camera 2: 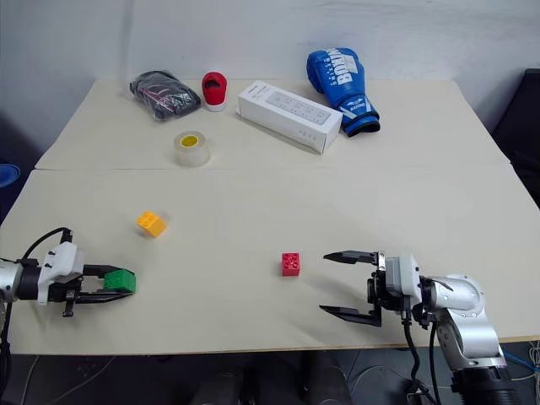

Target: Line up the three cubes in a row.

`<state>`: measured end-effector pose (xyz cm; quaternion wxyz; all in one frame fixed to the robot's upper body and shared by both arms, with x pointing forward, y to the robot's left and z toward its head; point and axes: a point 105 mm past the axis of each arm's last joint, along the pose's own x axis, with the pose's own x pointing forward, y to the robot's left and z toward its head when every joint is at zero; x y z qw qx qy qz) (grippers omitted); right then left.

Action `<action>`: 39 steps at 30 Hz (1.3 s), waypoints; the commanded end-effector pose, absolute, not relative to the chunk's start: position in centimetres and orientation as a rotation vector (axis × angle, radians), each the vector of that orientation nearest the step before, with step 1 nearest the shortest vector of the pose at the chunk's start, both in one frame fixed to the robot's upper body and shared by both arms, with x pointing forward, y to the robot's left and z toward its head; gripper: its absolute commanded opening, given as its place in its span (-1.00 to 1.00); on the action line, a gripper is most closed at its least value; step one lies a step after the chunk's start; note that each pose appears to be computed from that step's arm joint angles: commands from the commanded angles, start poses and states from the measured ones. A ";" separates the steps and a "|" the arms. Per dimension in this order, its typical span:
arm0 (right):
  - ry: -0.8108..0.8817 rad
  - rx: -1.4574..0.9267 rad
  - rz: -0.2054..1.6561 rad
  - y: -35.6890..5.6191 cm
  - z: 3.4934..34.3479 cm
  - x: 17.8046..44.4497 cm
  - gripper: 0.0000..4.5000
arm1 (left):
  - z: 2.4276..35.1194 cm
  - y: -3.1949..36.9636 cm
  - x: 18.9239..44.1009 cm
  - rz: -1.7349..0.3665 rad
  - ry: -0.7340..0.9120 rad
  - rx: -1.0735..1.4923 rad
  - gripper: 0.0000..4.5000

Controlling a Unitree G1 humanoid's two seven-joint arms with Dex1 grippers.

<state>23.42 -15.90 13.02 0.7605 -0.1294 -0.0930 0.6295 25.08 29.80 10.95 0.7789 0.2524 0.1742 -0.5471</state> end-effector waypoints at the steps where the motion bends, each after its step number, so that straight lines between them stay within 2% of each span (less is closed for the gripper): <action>1: -0.229 -0.336 1.333 -16.8 14.1 23.1 1.00 | 12.6 27.8 24.8 -1.276 0.342 0.571 -0.32; 6: -0.205 -0.353 1.226 -18.8 14.3 23.3 1.00 | 14.2 18.7 26.7 -1.389 0.234 0.621 -0.32; 11: -0.223 -0.318 1.182 -18.4 15.0 23.1 1.00 | 13.6 12.6 28.2 -1.402 0.264 0.645 -0.32; 16: -0.223 -0.315 1.167 -18.0 14.9 22.7 1.00 | 12.0 9.7 29.0 -1.410 0.336 0.679 -0.32; 24: -0.221 -0.313 1.149 -17.7 14.7 22.2 1.00 | 10.0 7.6 29.6 -1.408 0.399 0.736 -0.32; 29: -0.235 -0.308 1.145 -17.2 14.8 22.5 1.00 | 10.2 7.1 29.6 -1.419 0.385 0.735 -0.32; 31: -0.236 -0.308 1.144 -17.1 14.8 22.6 1.00 | 10.6 7.0 29.8 -1.416 0.373 0.720 -0.01; 33: -0.236 -0.308 1.142 -17.1 14.8 22.6 1.00 | 11.1 7.0 29.7 -1.423 0.351 0.711 0.21; 35: -0.238 -0.309 1.138 -17.1 14.8 22.8 1.00 | 12.0 7.2 29.7 -1.432 0.286 0.701 0.50; 39: -0.241 -0.310 1.136 -17.1 14.8 23.0 1.00 | 13.4 9.7 29.3 -1.410 0.217 0.683 0.50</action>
